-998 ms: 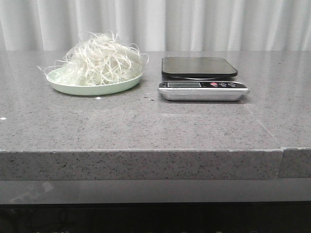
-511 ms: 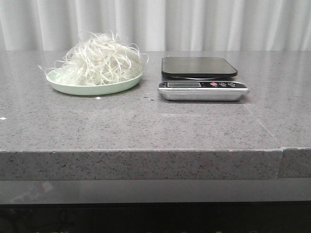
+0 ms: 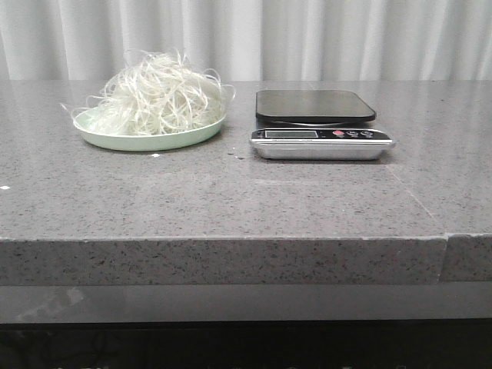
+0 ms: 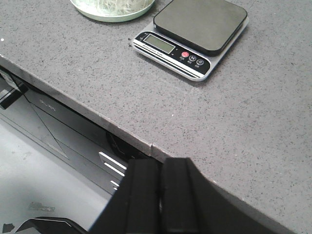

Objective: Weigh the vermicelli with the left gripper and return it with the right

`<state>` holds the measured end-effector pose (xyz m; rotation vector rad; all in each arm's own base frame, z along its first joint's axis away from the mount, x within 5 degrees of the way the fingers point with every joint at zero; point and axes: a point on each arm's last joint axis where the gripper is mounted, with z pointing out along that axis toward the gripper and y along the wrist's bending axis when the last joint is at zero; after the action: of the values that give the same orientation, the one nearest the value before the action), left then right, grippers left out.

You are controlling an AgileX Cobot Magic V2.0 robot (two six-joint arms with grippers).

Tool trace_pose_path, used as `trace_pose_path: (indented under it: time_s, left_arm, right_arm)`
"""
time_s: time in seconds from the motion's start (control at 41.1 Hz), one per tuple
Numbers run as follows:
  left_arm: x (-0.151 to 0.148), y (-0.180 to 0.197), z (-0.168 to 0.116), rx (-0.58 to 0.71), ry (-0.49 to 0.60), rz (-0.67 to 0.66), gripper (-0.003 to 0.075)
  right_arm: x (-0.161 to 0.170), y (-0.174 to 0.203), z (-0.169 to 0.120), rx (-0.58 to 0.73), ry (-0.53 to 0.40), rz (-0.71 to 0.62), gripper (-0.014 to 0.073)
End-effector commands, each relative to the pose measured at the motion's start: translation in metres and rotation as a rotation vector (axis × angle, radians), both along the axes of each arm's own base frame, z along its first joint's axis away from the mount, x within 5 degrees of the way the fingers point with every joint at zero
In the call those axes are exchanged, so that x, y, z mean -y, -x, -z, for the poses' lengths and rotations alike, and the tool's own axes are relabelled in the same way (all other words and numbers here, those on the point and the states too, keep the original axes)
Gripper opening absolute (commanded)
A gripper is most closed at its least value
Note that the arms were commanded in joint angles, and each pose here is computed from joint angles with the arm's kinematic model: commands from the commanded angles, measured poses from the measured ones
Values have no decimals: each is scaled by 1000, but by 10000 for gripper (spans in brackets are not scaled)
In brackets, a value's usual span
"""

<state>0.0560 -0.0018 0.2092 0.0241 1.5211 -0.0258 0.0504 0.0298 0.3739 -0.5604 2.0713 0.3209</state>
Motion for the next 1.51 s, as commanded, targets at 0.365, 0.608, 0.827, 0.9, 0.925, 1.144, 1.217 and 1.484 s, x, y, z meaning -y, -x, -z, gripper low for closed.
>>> trace_pose_path:
  time_s: [0.365, 0.608, 0.827, 0.9, 0.925, 1.144, 1.217, 1.484]
  left_arm:
    - [0, 2, -5, 84, 5, 1, 145]
    - [0, 2, -5, 84, 5, 1, 145]
    - [0, 2, -5, 84, 5, 1, 145]
    - [0, 2, -5, 84, 5, 1, 145]
    - [0, 2, -5, 84, 5, 1, 145]
    - [0, 2, -5, 84, 5, 1, 145]
    - [0, 2, -5, 84, 5, 1, 145]
    - [0, 2, -5, 84, 5, 1, 145]
  right_arm:
    - [16, 4, 34, 266, -91, 222, 168]
    - [24, 1, 98, 491, -140, 398, 168]
    - [27, -4, 151, 579, -167, 477, 168]
    - [27, -4, 162, 611, -177, 477, 168]
    - [27, -5, 166, 617, -180, 478, 168]
    - [29, -4, 166, 625, -214, 513, 168]
    - [29, -4, 166, 625, -215, 512, 168]
    - [29, -4, 165, 630, -216, 511, 168]
